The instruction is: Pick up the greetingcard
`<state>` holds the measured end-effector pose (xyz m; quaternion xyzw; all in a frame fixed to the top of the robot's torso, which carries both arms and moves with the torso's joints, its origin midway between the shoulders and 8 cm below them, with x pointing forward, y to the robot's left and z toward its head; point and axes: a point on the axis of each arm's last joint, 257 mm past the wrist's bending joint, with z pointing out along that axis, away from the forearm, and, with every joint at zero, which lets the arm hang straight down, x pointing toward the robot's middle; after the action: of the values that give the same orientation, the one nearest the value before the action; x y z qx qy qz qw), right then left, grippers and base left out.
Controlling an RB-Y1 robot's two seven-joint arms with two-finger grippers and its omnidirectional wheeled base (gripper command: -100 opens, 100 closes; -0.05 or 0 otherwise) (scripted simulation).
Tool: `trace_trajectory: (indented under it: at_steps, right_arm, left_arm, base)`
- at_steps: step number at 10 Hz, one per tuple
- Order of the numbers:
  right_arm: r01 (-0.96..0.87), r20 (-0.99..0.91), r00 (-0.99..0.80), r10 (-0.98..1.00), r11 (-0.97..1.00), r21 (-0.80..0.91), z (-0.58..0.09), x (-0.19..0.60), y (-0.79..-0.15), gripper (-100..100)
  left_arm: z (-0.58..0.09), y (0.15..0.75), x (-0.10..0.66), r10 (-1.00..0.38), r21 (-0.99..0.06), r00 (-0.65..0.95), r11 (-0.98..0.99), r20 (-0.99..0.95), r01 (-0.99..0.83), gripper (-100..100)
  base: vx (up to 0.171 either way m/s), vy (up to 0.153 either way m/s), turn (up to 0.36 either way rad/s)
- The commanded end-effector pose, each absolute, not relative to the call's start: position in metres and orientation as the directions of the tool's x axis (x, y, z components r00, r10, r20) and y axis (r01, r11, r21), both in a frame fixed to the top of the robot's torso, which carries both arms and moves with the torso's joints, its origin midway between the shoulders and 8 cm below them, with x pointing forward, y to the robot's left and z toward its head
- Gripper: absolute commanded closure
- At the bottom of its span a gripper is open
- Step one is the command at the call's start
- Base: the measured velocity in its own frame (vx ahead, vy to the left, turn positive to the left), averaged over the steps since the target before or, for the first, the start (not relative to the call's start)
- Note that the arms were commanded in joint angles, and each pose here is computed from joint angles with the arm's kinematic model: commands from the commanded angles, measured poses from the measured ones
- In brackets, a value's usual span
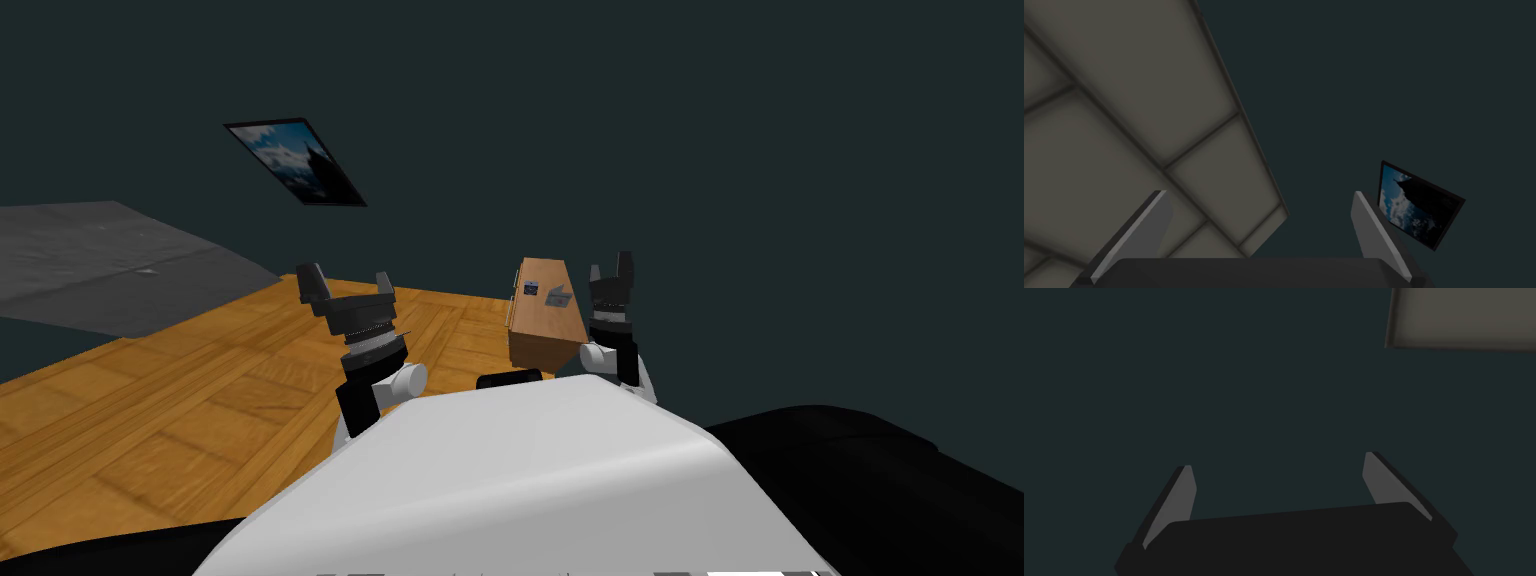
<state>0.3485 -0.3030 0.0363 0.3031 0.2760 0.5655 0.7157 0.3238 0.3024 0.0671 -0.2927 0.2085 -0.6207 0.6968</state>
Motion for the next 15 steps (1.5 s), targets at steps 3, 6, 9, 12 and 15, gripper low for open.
trace_trajectory:
  at_steps: [3, 6, 9, 12, 15]
  right_arm:
    - [-0.6, -0.192, 0.202, 0.96, 0.276, 0.751, 0.019, 0.36, -0.294, -100]
    - [-0.549, -0.351, 0.192, 0.916, 0.397, 0.736, -0.007, 0.372, -0.287, -100]
    - [-0.486, -0.529, 0.173, 0.831, 0.539, 0.688, -0.042, 0.386, -0.284, -100]
    - [-0.447, -0.658, 0.147, 0.739, 0.643, 0.622, -0.069, 0.394, -0.285, -100]
    - [-0.426, -0.728, 0.125, 0.674, 0.699, 0.574, -0.086, 0.399, -0.288, -100]
  left_arm:
    - [0.067, 0.302, 0.324, -0.987, -0.667, 0.142, 0.058, 0.073, 0.743, 0]
    - [0.067, 0.302, 0.324, -0.987, -0.667, 0.142, 0.058, 0.073, 0.743, 0]
    - [0.067, 0.302, 0.324, -0.987, -0.667, 0.142, 0.058, 0.073, 0.743, 0]
    - [0.067, 0.302, 0.324, -0.987, -0.667, 0.142, 0.058, 0.073, 0.743, 0]
    - [0.067, 0.302, 0.324, -0.987, -0.667, 0.142, 0.058, 0.073, 0.743, 0]
  base:
    - [-0.006, 0.036, -0.041]
    - [0.0, 0.054, -0.042]
    - [-0.007, 0.072, -0.039]
    - [-0.005, 0.051, -0.014]
    - [-0.003, 0.046, -0.006]
